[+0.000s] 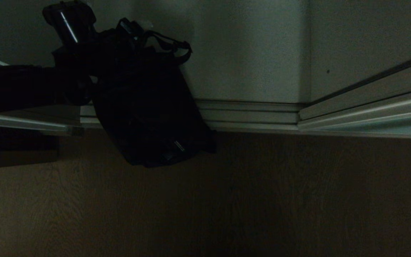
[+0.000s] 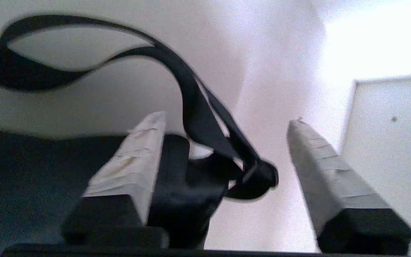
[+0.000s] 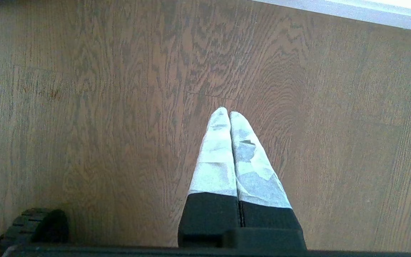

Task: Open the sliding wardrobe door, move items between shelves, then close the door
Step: Place the bag on the lower shelf

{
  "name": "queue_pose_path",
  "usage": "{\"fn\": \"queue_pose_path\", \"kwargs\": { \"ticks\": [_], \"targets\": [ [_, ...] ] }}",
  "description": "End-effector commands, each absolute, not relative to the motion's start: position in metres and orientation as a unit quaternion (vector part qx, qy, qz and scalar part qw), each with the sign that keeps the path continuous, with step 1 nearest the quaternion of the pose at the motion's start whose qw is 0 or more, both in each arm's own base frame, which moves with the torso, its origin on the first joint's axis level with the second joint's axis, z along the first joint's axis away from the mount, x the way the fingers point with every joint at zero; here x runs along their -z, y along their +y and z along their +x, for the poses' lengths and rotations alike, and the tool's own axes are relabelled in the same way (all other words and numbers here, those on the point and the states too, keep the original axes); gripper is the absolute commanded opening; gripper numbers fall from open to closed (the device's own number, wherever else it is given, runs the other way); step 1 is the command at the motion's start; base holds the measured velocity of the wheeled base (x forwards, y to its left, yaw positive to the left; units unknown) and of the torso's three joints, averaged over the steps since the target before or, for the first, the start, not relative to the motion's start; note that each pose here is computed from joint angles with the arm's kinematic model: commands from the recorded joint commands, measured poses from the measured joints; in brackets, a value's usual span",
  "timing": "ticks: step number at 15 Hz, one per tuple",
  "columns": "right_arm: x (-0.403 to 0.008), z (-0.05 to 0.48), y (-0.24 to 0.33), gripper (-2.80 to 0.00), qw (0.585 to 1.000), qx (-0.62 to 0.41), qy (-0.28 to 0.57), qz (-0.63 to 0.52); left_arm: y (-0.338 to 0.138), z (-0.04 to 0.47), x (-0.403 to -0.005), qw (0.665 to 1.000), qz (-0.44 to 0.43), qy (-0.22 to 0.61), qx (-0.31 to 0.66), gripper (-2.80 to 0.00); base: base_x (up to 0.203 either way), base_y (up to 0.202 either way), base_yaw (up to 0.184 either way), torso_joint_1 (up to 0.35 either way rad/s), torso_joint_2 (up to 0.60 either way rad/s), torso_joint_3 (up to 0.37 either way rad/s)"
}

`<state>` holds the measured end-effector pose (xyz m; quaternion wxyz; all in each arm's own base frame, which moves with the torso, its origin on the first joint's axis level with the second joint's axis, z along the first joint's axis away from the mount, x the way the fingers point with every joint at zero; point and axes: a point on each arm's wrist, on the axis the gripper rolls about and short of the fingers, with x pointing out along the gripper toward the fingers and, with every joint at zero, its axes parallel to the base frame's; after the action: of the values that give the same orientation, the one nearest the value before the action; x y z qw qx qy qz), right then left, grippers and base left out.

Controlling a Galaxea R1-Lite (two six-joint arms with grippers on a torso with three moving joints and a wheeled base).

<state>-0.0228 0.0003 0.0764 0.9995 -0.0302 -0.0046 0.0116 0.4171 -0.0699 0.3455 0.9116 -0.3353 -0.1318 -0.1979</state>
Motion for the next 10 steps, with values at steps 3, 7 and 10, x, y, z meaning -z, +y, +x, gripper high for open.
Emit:
{"fn": "queue_pose_path", "kwargs": {
  "ticks": [3,7,10],
  "targets": [
    [-0.076,-0.023,0.0,-2.8,0.999,-0.012,-0.006,-0.031,-0.069,0.4,-0.354,0.909,-0.355,-0.078,0.204,0.0,0.0,0.0,0.0,0.0,0.0,0.0],
    [-0.076,-0.023,0.0,-2.8,0.999,-0.012,-0.007,-0.031,-0.066,0.371,-0.37,0.897,-0.377,-0.001,0.232,0.0,0.0,0.0,0.0,0.0,0.0,0.0],
    [-0.076,-0.023,0.0,-2.8,0.999,-0.012,-0.006,-0.031,-0.077,0.369,-0.367,0.885,-0.395,0.031,0.246,0.0,0.0,0.0,0.0,0.0,0.0,0.0]
  ]
}}
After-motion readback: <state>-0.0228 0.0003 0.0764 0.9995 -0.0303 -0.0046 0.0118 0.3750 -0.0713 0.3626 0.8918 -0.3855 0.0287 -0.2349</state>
